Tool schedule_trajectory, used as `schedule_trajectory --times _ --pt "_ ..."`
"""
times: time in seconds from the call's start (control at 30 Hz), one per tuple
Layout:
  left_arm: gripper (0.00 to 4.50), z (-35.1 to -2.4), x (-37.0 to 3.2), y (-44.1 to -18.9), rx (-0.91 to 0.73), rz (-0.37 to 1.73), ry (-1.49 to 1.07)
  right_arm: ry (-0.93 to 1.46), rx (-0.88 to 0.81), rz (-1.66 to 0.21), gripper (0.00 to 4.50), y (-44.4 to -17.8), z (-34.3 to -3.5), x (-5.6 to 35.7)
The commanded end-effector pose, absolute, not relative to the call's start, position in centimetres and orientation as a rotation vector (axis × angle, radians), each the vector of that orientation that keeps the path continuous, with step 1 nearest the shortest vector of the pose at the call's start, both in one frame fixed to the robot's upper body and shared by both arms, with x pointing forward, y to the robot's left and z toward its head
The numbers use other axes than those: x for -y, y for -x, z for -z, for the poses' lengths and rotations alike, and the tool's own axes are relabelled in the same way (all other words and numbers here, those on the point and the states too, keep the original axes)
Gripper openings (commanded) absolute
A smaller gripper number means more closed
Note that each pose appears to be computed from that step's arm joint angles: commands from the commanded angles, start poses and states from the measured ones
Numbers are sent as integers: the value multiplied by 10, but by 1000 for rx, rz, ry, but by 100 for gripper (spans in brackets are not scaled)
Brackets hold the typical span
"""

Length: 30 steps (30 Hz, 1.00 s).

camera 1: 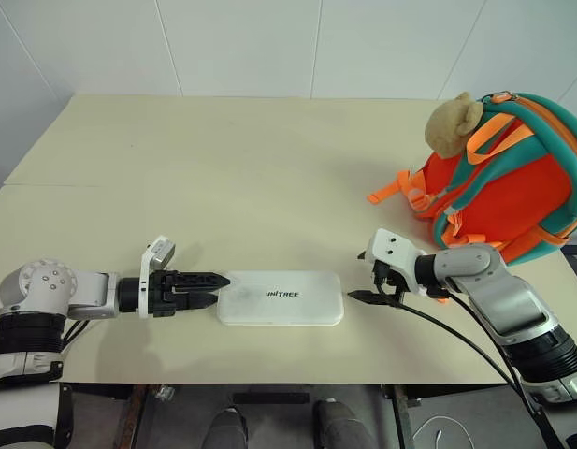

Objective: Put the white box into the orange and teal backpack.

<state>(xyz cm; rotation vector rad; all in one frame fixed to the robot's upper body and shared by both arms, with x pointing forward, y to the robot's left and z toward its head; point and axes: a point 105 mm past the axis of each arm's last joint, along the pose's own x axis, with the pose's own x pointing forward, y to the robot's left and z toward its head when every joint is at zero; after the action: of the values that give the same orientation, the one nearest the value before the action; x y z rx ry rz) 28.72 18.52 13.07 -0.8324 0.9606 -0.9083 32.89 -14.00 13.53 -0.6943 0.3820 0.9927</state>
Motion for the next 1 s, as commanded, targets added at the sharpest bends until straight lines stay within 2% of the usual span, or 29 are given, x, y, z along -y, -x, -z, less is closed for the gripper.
schedule_trajectory --times 0.03,0.4,0.5,0.73,0.8,1.0 --pt "449 -129 -174 -289 -967 933 840 708 -341 -1007 450 -327 -143 132" --pt "449 -127 -162 -295 -936 944 821 711 -334 -1019 450 -325 -144 129" --pt "391 -125 -161 -297 -933 928 796 712 -334 -1019 450 -325 -144 129" --pt "169 -122 -156 -298 -935 939 718 712 -335 -1009 450 -325 -144 131" --pt "147 -124 -155 -299 -922 949 701 708 -333 -1004 450 -325 -145 131" --pt "135 -128 -154 -298 -894 983 647 664 -316 -976 450 -325 -151 134"
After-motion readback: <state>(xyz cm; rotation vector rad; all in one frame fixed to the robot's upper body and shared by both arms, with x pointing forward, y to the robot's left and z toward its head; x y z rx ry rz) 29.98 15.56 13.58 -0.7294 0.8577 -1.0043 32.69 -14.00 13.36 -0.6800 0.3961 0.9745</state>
